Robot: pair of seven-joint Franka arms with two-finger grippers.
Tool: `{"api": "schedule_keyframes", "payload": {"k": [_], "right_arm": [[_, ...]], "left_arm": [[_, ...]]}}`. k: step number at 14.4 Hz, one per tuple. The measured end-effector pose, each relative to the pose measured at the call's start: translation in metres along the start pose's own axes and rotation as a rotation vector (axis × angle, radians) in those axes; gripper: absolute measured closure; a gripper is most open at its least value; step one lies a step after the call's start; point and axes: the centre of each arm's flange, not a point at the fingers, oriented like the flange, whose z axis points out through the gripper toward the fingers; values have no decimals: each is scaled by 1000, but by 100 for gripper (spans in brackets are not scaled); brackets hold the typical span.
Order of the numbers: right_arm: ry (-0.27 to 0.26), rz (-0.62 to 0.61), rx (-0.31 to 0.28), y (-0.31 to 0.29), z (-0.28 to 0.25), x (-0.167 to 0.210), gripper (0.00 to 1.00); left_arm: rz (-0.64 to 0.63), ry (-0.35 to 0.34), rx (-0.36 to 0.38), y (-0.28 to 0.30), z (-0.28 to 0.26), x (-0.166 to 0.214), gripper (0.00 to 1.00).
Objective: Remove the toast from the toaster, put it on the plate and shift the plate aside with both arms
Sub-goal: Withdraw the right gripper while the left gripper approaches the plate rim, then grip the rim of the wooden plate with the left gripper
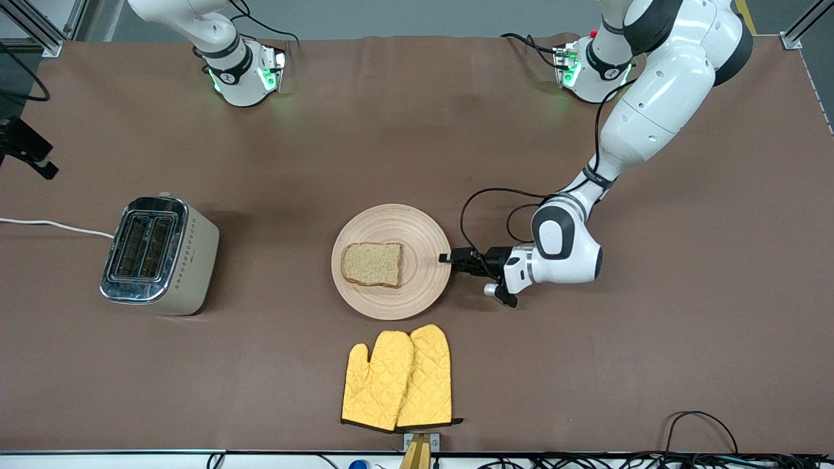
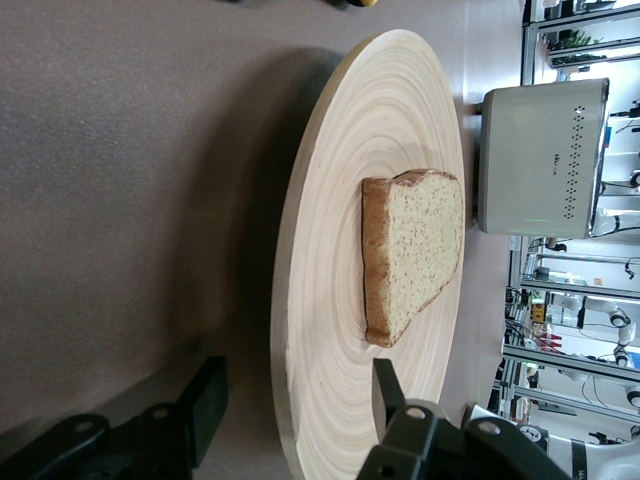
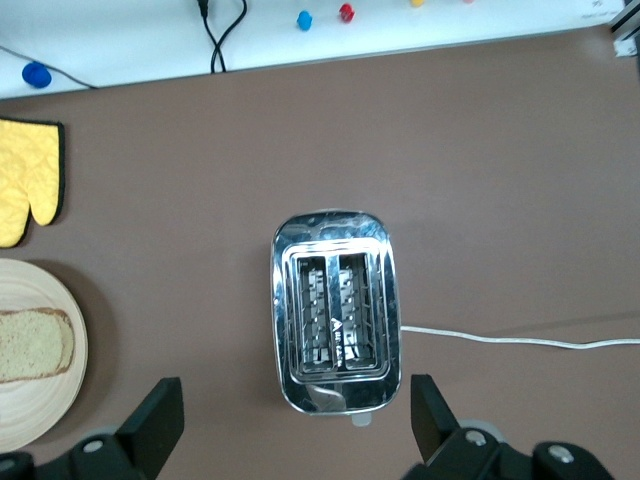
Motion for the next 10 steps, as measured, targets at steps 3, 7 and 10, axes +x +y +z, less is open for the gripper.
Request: {"api": "schedule_keyframes", "payload": {"k": [3,7,10], "right_arm": [[-19,-1,-22,-6,14,12,0],[-65,-19,-31,-22,29,18,0],[-110,-36,-29,-33,26,12,0]], "left_arm": [[3,2,-5,-3,4,-2,48],[2,2,-5,-4,5,-2,79],[-2,7,-9,-4,5,-2,90]]}}
